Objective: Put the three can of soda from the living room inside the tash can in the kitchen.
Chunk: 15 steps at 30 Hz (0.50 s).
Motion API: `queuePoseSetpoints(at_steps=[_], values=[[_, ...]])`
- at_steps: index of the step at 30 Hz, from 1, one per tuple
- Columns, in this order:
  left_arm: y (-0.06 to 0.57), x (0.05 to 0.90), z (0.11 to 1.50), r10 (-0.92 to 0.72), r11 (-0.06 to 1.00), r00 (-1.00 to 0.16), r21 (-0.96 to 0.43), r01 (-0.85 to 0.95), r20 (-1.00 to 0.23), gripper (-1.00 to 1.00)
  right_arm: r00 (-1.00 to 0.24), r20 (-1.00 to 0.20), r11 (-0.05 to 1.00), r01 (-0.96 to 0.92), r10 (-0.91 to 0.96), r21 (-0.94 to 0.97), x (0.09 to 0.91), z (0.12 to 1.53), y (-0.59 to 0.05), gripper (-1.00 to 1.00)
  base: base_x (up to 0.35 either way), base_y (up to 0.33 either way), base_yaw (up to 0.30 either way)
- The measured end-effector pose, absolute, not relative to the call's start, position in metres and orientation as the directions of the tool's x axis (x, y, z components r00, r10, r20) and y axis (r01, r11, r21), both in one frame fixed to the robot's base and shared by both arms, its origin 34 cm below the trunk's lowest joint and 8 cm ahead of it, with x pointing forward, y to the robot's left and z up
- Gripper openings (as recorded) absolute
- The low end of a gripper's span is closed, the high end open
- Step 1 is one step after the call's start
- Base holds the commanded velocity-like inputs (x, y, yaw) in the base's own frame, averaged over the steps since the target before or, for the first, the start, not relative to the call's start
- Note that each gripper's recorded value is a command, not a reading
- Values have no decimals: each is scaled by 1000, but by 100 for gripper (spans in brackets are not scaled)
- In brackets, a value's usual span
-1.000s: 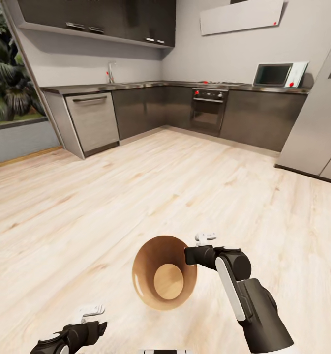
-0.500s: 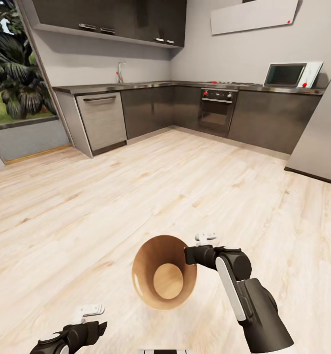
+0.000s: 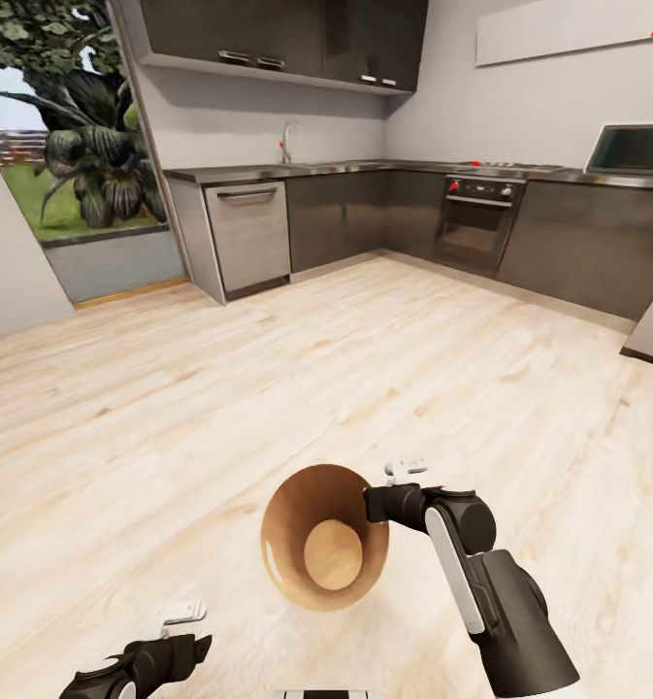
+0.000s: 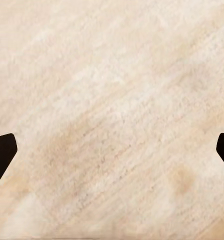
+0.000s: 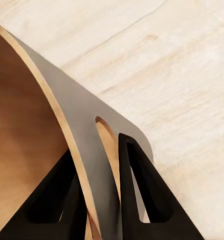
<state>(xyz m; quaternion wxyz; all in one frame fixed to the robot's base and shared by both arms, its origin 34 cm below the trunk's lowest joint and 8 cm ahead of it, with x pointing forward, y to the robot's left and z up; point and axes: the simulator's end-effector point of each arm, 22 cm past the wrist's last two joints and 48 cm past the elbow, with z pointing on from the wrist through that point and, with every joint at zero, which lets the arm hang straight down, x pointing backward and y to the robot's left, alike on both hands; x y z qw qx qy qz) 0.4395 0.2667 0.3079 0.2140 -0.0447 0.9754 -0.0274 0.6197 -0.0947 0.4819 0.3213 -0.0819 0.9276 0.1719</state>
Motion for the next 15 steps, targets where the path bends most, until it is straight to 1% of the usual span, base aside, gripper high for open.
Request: queuePoseSetpoints(at_steps=[15], values=[[267, 439, 308, -98, 995, -904, -71, -75, -415, 100, -780, -624, 927, -263, -41, 267, 620, 482, -95, -100, 0, 0, 300]])
